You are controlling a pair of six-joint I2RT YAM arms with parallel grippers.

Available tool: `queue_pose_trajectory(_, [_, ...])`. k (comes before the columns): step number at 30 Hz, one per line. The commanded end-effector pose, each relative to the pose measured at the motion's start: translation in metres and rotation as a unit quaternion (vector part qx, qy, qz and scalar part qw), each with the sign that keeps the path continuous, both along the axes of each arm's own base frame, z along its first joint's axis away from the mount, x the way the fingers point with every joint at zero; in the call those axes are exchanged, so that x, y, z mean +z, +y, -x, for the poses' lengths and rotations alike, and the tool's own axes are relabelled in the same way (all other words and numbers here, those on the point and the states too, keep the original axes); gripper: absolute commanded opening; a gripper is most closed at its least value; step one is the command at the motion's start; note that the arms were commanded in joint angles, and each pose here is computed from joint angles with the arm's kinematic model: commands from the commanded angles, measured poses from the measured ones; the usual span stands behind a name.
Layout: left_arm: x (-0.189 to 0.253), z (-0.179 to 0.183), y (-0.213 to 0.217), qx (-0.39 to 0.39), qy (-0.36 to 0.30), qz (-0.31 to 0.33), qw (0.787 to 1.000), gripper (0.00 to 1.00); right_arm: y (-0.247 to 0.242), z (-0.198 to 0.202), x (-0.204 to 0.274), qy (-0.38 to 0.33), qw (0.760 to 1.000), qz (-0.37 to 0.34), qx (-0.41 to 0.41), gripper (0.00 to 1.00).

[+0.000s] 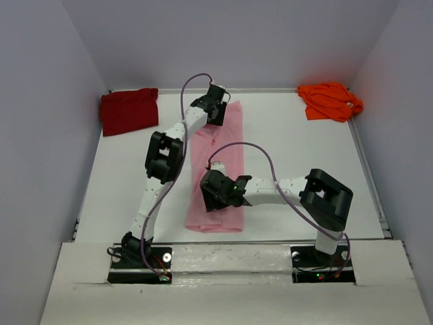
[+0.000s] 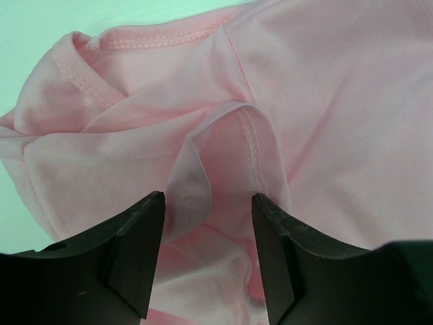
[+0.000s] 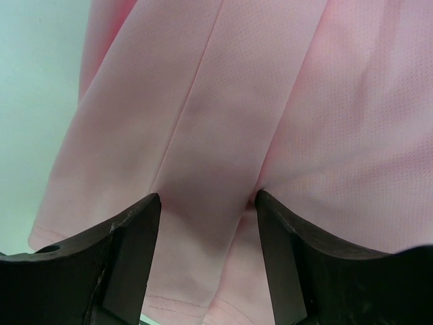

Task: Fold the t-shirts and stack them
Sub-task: Fold the tshirt

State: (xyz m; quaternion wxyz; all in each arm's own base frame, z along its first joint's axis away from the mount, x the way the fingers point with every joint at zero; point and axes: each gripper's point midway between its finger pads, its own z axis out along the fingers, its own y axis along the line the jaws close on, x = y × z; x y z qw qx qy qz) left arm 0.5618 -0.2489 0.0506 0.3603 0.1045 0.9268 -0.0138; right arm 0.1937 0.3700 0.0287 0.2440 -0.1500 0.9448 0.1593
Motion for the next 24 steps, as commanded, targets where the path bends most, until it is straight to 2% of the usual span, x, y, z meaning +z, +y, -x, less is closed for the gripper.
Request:
queue_pose_trajectory(1, [0.081,-0.008,0.001,0.010,-0.083,0.012,0.996,0.64,-0.007,-0.003,0.013,-0.024,0.999,0.032,0.011,0.65])
queue_pose_trajectory(4, [0.131,-0.002,0.005,0.019,-0.126,0.025,0.992,0.64,-0.010,-0.012,0.030,-0.051,0.998,0.042,0.013,0.66])
queue_pose_trajectory(5, [0.170,0.004,0.006,0.021,-0.156,0.040,0.987,0.65,-0.008,-0.018,0.043,-0.066,0.997,0.037,0.008,0.66])
queue_pose_trajectory(7, [0.216,0.020,0.010,0.020,-0.191,0.047,0.980,0.65,-0.011,-0.021,0.058,-0.080,0.996,0.038,0.011,0.66])
queue_pose_trajectory(11, [0.268,0.055,0.028,0.034,-0.222,0.056,0.973,0.65,-0.018,-0.028,0.087,-0.112,0.993,0.037,0.001,0.66])
queue_pose_trajectory(13, [0.255,0.075,0.033,0.031,-0.204,0.054,0.977,0.65,-0.025,-0.029,0.094,-0.119,0.992,0.042,-0.003,0.66])
queue_pose_trajectory(14, [0.273,0.091,0.038,0.034,-0.216,0.072,0.973,0.65,-0.029,-0.029,0.098,-0.124,0.991,0.043,-0.008,0.66])
queue_pose_trajectory(18, [0.240,0.150,0.052,0.023,-0.184,0.104,0.977,0.65,-0.058,-0.031,0.099,-0.128,0.989,0.058,-0.043,0.67])
queue_pose_trajectory(21, [0.224,0.179,0.065,0.027,-0.174,0.113,0.978,0.65,-0.077,-0.033,0.095,-0.113,0.990,0.056,-0.067,0.67])
queue_pose_trajectory(22, [0.205,0.191,0.071,0.031,-0.158,0.111,0.981,0.65,-0.086,-0.038,0.099,-0.113,0.989,0.048,-0.084,0.67])
queue_pose_trajectory(24, [0.213,0.209,0.080,0.031,-0.168,0.124,0.977,0.65,-0.102,-0.038,0.089,-0.103,0.988,0.058,-0.096,0.67])
